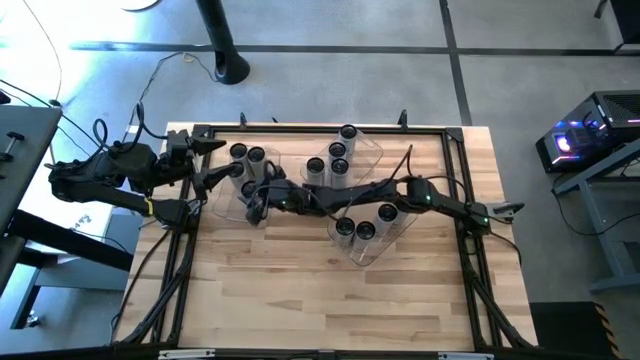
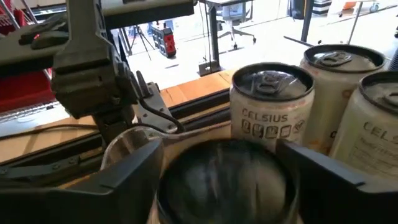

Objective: Sort soda cans
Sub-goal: Put the white-yellow soda can into the top left transparent bin, then adjust all the transparent bins

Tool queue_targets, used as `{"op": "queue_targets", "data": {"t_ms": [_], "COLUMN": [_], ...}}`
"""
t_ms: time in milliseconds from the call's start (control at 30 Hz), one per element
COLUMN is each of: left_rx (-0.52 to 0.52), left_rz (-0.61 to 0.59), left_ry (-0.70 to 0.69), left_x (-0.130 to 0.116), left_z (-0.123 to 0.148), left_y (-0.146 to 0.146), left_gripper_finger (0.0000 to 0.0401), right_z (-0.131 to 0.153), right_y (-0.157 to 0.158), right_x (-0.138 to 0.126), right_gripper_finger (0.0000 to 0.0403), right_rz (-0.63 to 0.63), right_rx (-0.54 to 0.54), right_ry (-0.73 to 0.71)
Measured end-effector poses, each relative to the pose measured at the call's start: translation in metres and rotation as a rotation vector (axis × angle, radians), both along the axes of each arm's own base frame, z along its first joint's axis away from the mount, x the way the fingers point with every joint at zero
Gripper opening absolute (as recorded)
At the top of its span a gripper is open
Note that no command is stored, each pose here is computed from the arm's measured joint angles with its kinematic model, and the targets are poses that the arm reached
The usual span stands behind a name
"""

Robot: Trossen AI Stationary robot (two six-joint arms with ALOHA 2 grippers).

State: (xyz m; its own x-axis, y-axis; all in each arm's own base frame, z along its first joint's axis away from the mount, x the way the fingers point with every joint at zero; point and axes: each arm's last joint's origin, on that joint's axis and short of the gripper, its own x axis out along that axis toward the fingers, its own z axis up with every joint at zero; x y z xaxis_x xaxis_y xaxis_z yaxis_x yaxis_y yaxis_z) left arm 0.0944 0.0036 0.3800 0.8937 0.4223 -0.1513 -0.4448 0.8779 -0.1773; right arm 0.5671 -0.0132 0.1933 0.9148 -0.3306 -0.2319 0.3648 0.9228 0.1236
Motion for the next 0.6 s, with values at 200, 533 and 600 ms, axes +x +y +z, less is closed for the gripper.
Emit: {"op": "queue_targets", "data": {"t_ms": [200,533,600], "left_rx": [0.0,0.0,0.001], "left_rz": [0.0,0.001,0.001], "left_ry": [0.001,0.001,0.001], "left_x": [0.0001,0.0001,0.0001], "left_z": [-0.0002,-0.0002,-0.0002], "left_y": [0.0,0.0,0.0], "left_gripper_finger": [0.0383,0.0383,0.0383], "right_z": [0.0024,0.0018,0.0027], "right_y": [0.0,0.0,-0.0001], "right_x": [-0.0004,-0.0004,-0.0003], "right_gripper_finger": [0.0336,0.0335,0.0335], "right_rz": [-0.002,-0.001,-0.005], "right_rx": [0.0,0.002,0.005], "right_ry": [-0.003,0.0,-0.01]}}
